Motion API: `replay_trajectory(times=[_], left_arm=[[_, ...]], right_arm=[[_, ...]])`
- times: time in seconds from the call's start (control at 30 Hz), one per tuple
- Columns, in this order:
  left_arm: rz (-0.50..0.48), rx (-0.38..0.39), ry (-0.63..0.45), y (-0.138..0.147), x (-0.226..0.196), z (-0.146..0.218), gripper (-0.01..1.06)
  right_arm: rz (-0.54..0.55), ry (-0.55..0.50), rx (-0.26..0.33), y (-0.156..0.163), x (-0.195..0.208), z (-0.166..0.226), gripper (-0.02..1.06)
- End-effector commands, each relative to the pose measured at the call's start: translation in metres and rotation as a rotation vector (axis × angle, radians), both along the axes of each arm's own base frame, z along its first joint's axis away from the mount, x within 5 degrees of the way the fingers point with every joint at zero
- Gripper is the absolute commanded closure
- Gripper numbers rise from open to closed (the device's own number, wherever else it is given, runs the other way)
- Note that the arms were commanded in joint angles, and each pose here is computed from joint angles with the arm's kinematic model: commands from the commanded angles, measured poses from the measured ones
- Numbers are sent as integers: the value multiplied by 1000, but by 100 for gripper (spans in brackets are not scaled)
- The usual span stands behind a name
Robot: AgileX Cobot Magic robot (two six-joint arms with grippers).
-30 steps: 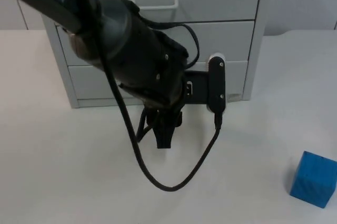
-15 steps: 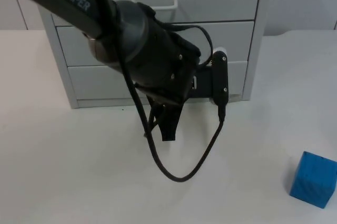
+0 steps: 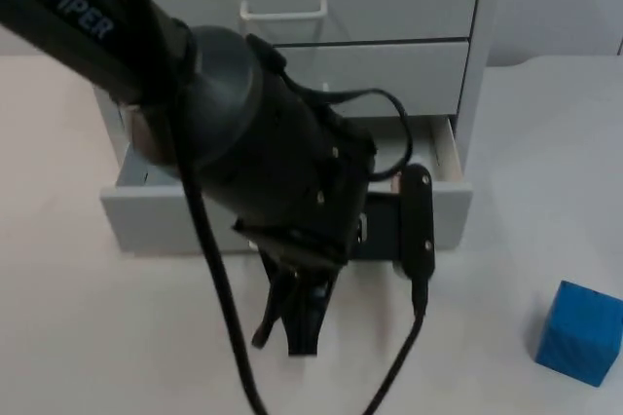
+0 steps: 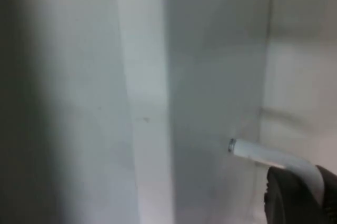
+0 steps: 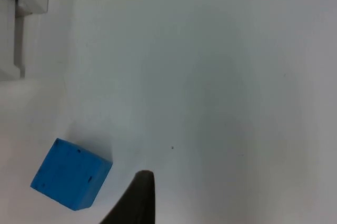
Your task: Open the drawer with the left hand, place the block into the drawer with the right hand, then close the drawer with the left hand.
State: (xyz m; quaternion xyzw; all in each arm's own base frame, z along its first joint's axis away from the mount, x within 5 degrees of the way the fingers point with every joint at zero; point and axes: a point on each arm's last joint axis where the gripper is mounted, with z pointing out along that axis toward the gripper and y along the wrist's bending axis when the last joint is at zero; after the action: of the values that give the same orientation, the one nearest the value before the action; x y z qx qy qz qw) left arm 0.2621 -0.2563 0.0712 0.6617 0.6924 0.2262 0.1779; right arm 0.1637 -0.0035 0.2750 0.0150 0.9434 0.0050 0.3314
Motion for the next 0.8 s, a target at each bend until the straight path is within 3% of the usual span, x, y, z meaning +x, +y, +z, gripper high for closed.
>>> replay_trajectory(times=[0.0,0.27,0.7,0.77], left_arm=[[169,3,137,11,-31,-22,105],[165,4,233,6,-58,-28,105],[152,-2,234,4,-58,-29,105],[151,-1,234,4,-58,-29,95]], right_arm=[[-4,-17,-2,-1,0,3,-1],[-4,-15,0,-1,0,2,-1],[-4,-15,0,-1,0,2,-1],[-4,-15,0,-1,0,2,-1]])
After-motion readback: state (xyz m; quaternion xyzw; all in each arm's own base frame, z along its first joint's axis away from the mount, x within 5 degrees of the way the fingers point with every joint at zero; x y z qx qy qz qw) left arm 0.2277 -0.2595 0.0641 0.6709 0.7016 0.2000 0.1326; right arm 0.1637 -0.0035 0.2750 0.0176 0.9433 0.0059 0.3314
